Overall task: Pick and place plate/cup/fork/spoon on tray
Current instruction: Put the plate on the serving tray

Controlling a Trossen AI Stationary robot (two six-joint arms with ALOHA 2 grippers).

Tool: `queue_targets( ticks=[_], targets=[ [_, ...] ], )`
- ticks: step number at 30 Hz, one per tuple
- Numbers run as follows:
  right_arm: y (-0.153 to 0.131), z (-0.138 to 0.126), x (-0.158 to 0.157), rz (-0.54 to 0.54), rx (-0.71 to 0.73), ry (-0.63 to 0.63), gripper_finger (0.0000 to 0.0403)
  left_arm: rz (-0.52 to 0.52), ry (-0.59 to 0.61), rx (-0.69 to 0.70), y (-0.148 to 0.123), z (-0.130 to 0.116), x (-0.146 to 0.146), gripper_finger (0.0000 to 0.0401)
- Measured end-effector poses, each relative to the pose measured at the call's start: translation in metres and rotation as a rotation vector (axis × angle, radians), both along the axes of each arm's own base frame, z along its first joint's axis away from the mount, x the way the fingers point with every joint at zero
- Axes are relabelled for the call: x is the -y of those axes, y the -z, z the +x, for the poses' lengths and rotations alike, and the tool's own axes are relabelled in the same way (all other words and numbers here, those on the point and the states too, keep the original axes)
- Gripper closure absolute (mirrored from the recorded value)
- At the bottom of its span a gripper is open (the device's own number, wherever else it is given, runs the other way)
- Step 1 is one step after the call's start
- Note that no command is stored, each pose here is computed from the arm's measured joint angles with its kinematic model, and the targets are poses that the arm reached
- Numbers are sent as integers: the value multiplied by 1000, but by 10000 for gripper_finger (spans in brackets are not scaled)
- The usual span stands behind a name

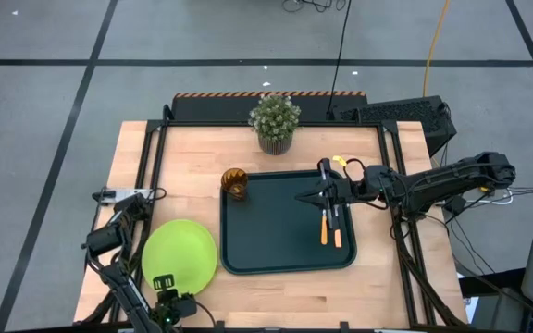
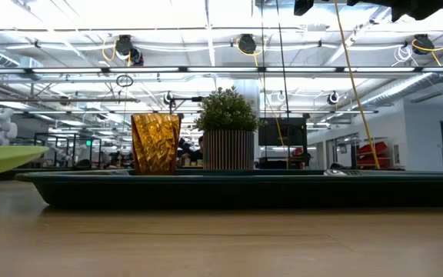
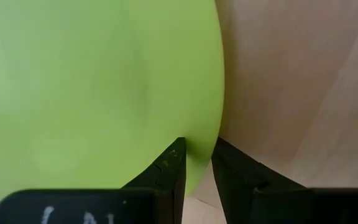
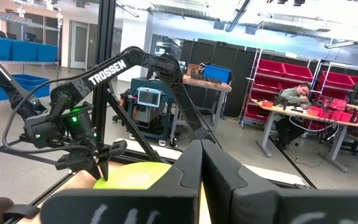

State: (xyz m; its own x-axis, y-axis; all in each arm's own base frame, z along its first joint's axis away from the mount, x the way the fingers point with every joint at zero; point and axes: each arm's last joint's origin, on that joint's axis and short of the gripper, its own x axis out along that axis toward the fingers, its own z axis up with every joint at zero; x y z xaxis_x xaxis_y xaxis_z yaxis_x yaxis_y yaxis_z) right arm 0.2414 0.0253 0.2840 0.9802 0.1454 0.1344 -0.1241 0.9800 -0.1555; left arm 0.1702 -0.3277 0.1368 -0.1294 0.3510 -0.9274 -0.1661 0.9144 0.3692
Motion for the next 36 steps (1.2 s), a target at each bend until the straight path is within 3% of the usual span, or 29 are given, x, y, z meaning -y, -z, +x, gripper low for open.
queue_targets(
  ticks=[11, 17, 36],
  targets=[
    [0, 0, 0, 0, 1, 1, 403, 15, -67, -35, 0, -2, -2, 325],
    [0, 0, 0, 0, 0, 1, 403, 19, -91, -62, -1, -2, -3, 388],
    [0, 0, 0, 1, 1, 1, 403, 114, -162, -88, -16, -4, -7, 401]
  ],
)
